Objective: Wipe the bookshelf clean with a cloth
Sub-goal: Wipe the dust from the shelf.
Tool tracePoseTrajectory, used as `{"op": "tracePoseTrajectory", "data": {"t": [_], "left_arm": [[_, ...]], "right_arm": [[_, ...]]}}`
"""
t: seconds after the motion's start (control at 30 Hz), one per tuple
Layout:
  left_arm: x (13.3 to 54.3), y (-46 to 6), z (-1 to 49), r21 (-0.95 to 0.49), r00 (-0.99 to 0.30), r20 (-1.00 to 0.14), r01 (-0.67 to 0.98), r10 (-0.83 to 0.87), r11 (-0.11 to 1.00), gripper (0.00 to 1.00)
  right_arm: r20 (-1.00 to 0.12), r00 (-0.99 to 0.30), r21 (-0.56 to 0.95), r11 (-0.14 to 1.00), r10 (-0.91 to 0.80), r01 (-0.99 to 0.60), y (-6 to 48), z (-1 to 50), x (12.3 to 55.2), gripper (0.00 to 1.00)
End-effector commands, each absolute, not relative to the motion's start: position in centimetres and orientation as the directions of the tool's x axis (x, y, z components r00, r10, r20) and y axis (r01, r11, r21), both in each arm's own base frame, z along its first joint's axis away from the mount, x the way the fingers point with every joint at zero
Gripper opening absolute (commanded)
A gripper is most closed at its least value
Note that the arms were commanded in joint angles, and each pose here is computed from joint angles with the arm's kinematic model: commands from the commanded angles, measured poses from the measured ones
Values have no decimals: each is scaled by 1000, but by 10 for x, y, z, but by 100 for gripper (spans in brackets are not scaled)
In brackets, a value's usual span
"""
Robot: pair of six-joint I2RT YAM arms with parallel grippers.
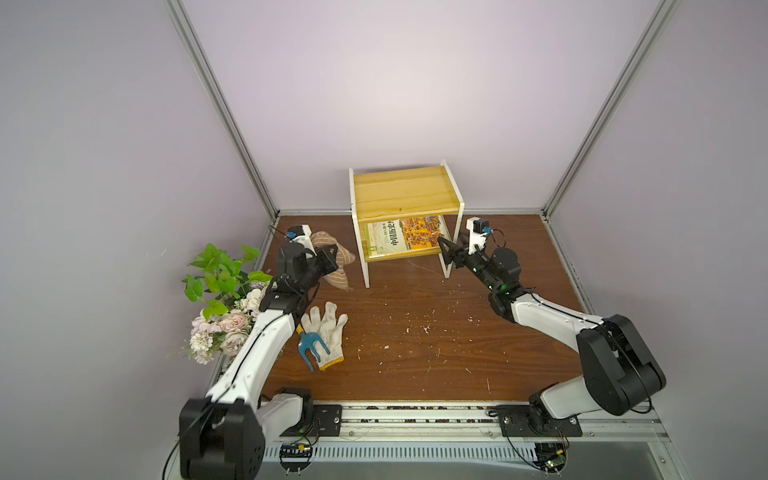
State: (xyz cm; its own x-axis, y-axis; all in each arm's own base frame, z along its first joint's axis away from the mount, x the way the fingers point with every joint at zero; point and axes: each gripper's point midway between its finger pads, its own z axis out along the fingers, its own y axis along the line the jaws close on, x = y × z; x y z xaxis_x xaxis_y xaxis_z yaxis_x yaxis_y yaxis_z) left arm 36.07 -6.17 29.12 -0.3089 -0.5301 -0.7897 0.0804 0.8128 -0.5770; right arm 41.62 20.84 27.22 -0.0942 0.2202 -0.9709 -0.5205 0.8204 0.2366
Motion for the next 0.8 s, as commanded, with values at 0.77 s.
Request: {"op": "tracePoseTrajectory", "data": {"t": [0.77], "left_arm": [[312, -170, 362, -665, -293, -712, 572, -638, 479, 0]], "right_arm": [[-821, -470, 570, 515, 324, -640, 241, 260, 332, 81]]}}
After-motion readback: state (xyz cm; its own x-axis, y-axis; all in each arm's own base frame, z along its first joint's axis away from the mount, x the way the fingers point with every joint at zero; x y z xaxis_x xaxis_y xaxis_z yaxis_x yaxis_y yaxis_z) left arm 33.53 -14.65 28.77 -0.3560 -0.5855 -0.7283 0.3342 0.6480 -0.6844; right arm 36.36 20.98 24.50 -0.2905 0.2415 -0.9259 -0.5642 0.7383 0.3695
